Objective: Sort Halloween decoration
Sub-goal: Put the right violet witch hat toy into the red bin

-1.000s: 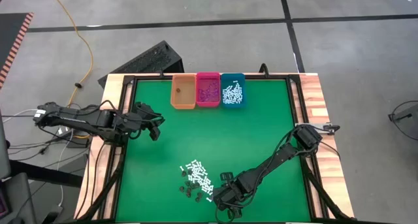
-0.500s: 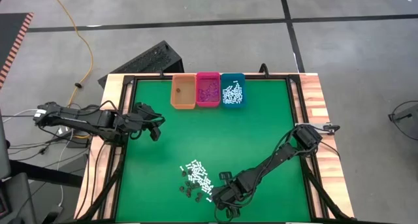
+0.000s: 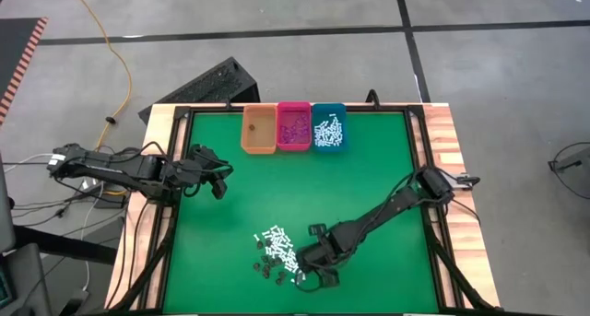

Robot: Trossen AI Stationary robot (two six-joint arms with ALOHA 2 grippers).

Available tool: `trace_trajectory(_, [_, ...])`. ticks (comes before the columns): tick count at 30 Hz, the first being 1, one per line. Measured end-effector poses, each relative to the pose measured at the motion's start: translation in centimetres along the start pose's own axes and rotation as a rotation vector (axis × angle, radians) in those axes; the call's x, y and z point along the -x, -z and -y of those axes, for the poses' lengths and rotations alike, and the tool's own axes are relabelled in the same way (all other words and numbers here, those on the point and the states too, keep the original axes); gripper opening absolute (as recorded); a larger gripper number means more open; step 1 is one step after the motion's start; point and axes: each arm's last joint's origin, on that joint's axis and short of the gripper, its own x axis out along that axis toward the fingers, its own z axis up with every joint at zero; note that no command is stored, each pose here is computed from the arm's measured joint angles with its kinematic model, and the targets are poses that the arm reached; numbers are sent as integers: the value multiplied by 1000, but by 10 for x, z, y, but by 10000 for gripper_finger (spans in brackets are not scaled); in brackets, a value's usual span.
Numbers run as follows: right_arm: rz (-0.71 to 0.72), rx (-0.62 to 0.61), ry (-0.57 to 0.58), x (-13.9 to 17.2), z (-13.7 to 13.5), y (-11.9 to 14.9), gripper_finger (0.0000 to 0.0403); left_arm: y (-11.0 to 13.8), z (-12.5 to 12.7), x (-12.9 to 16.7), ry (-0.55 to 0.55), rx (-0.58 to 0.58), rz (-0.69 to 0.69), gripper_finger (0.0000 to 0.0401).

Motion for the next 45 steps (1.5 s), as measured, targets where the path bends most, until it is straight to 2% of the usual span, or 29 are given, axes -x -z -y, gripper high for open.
trace_trajectory(5, [-33, 0, 35, 19, 28, -2, 16, 0, 0, 0, 0, -10, 0, 144])
trace_trajectory(9, [29, 11, -3, 30, 39, -10, 31, 0, 0, 0, 0, -16, 0, 144])
trace_trajectory(13, [112, 47, -97, 28, 23, -17, 97, 0, 0, 0, -6, -17, 3, 144])
trace_trajectory(17, [147, 101, -102, 26, 2, -15, 157, 0, 0, 0, -9, -17, 5, 144])
trace_trajectory(22, [161, 134, -70, 9, -15, -12, 189, 0, 0, 0, -10, -17, 5, 144])
trace_trajectory(38, [88, 112, -43, -23, -18, -6, 166, 0, 0, 0, -5, -15, 2, 144])
trace_trajectory(41, [90, 109, -44, -24, -18, -6, 145, 0, 0, 0, -7, -18, 1, 144])
trace_trajectory(45, [83, 108, -41, -25, -18, -5, 92, 0, 0, 0, -8, -20, 0, 144])
